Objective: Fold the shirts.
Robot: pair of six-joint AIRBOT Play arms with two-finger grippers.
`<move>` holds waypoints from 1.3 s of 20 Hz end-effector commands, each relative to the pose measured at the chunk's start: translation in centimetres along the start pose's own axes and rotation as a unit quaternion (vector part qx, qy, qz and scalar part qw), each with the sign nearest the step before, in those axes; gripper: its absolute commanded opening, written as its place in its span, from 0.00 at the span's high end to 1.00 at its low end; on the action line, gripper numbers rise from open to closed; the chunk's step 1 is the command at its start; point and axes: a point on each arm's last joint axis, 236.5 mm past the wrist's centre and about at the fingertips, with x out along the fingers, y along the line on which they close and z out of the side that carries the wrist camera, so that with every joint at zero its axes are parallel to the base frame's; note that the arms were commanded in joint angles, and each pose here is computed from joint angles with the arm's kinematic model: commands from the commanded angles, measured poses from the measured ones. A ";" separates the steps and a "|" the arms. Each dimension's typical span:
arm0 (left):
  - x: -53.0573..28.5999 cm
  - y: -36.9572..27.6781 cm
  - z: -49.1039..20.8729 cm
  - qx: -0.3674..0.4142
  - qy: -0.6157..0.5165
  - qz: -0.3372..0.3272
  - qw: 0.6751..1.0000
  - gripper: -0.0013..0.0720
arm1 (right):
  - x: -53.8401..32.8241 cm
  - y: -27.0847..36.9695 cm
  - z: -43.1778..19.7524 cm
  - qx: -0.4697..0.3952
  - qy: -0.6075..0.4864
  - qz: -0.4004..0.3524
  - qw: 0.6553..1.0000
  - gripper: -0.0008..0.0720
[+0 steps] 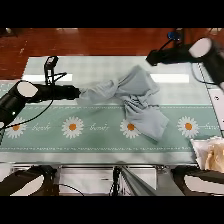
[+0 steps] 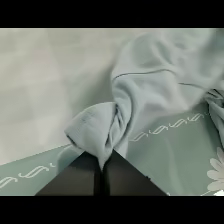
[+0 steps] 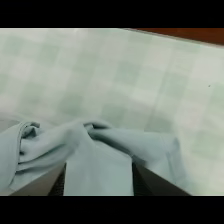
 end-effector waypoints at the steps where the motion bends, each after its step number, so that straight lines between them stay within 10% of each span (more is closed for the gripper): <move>1: 0.0 -0.2 -0.3 0.001 0.008 -0.004 1.000 0.95 | -9.1 -5.0 -0.6 -0.037 0.040 -0.100 0.993 0.34; 5: -0.1 -0.5 -1.1 0.003 0.024 -0.010 1.000 0.95 | -19.9 -14.0 -13.6 0.048 0.237 -0.262 0.934 0.39; 14: -0.1 -0.6 -1.4 0.003 0.030 -0.013 0.999 0.95 | -14.4 -1.6 -34.8 0.296 0.265 -0.006 0.917 0.18; 26: -0.1 -0.7 -1.5 0.003 0.032 -0.013 0.999 0.95 | -8.6 -1.7 -34.8 0.414 0.229 0.034 0.880 0.19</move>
